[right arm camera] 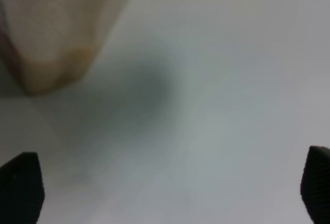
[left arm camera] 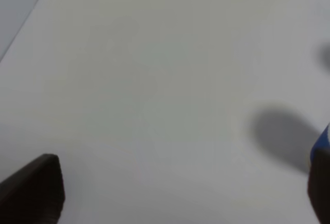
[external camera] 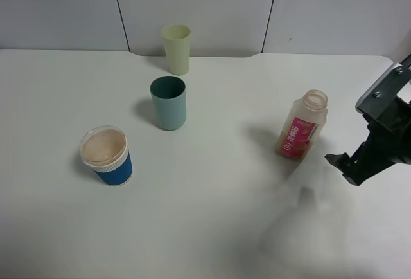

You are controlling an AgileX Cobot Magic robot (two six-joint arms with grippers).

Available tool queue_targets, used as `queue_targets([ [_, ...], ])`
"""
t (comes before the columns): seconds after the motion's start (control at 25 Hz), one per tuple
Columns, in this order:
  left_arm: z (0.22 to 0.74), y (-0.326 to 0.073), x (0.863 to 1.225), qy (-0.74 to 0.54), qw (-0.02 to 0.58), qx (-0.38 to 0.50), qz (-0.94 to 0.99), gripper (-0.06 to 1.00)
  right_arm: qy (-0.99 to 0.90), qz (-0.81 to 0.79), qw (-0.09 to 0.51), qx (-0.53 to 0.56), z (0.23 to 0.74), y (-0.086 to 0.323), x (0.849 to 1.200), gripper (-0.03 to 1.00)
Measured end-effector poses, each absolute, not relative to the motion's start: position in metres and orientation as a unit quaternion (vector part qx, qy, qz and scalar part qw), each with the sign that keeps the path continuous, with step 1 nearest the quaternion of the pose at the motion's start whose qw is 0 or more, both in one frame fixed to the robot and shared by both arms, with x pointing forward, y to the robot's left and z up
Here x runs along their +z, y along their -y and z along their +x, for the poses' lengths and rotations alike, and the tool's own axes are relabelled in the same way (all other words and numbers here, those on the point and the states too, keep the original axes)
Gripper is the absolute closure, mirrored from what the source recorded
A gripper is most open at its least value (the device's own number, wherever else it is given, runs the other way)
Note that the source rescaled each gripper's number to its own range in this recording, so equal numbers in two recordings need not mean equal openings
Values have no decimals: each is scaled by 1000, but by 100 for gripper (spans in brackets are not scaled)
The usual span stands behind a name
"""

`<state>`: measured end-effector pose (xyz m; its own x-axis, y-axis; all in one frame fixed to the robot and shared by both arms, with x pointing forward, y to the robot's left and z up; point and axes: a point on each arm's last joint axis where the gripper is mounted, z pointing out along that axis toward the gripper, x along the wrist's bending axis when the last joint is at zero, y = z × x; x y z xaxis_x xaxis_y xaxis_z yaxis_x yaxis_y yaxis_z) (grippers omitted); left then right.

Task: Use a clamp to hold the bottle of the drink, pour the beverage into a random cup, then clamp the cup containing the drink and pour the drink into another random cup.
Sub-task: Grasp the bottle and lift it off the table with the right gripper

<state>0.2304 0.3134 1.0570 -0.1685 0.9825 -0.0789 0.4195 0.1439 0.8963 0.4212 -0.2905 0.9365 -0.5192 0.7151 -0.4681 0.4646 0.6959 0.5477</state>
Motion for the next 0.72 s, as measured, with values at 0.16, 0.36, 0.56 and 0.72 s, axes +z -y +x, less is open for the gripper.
queue_targets([
  [0.16,230,-313,1057,-661,367,383,530,6,-864,319,331,208,433,283,920,-3],
  [0.36,230,-313,1057,-661,367,383,530,6,-868,309,322,220,437,280,912,-3],
  [0.56,230,-313,1057,-661,367,383,530,6,-854,304,319,277,445,271,904,-3],
  [0.72,230,-313,1057,-661,367,383,530,6,-853,306,310,289,448,269,897,-3],
])
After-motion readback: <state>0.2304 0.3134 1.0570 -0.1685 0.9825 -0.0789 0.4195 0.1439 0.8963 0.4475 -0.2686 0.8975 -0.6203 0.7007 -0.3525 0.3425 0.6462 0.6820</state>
